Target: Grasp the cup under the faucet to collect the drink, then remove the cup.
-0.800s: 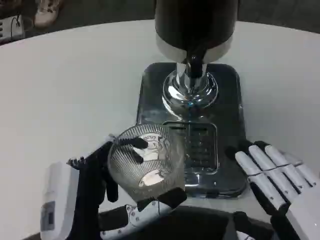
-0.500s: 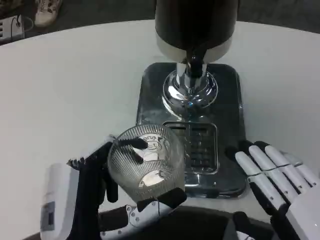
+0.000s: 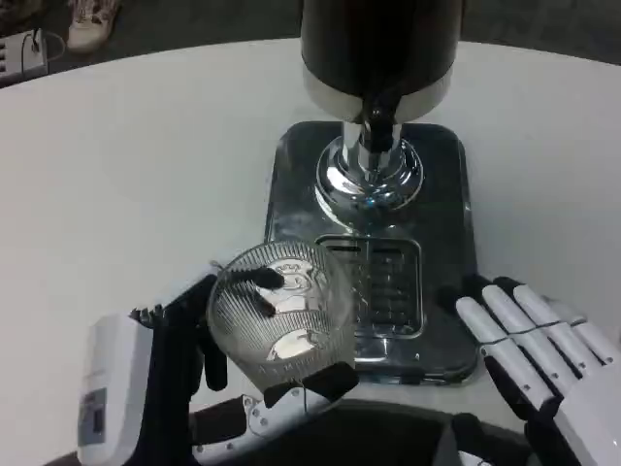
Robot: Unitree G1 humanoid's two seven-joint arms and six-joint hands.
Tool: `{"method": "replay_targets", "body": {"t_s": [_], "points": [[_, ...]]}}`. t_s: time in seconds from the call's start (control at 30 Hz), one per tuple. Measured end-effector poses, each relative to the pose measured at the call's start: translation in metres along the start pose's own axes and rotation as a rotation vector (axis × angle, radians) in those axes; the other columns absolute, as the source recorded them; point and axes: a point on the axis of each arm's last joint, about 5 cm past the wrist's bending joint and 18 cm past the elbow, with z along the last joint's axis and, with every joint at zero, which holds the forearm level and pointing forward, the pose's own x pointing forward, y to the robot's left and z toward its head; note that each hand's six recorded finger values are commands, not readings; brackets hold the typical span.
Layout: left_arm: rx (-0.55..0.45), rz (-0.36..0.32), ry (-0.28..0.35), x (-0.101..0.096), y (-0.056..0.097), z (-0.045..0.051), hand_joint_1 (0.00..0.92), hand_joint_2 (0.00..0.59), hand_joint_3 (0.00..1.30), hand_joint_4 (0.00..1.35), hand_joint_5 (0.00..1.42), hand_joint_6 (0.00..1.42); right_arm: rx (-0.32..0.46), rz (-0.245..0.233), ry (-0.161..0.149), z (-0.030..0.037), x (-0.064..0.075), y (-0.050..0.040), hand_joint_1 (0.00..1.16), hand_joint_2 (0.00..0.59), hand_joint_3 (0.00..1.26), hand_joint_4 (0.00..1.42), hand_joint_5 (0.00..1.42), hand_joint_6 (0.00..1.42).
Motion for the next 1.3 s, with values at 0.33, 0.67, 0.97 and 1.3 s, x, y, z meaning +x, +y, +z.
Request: {"method": "replay_targets", "body": {"t_s": [0.33,0.67,0.97,1.3], "points": [[0.057,0.019,-0.018,0.025,0.001,-0.0204,0.767,0.0,1.04,1.13,1.25,1.4,-0.014,0.018,0.007,0.001,-0.002,-0.0015,0.19,0.564,0.09,0.06,0.09,0.18],[0.093,0.013,-0.011,0.055,-0.012,-0.038,0.767,0.0,1.04,1.13,1.26,1.4,-0.035,0.006,0.037,-0.0027,-0.003,-0.0052,0.19,0.564,0.09,0.06,0.1,0.18],[0.117,-0.033,-0.012,0.08,-0.038,-0.0462,0.767,0.0,1.04,1.13,1.26,1.4,-0.039,0.011,0.06,-0.0055,-0.007,-0.0072,0.19,0.564,0.09,0.06,0.1,0.18],[0.14,-0.078,-0.032,0.099,-0.055,-0.0483,0.767,0.0,1.04,1.13,1.26,1.4,-0.044,0.004,0.077,-0.0086,-0.008,-0.0095,0.19,0.564,0.09,0.06,0.1,0.18]]}}
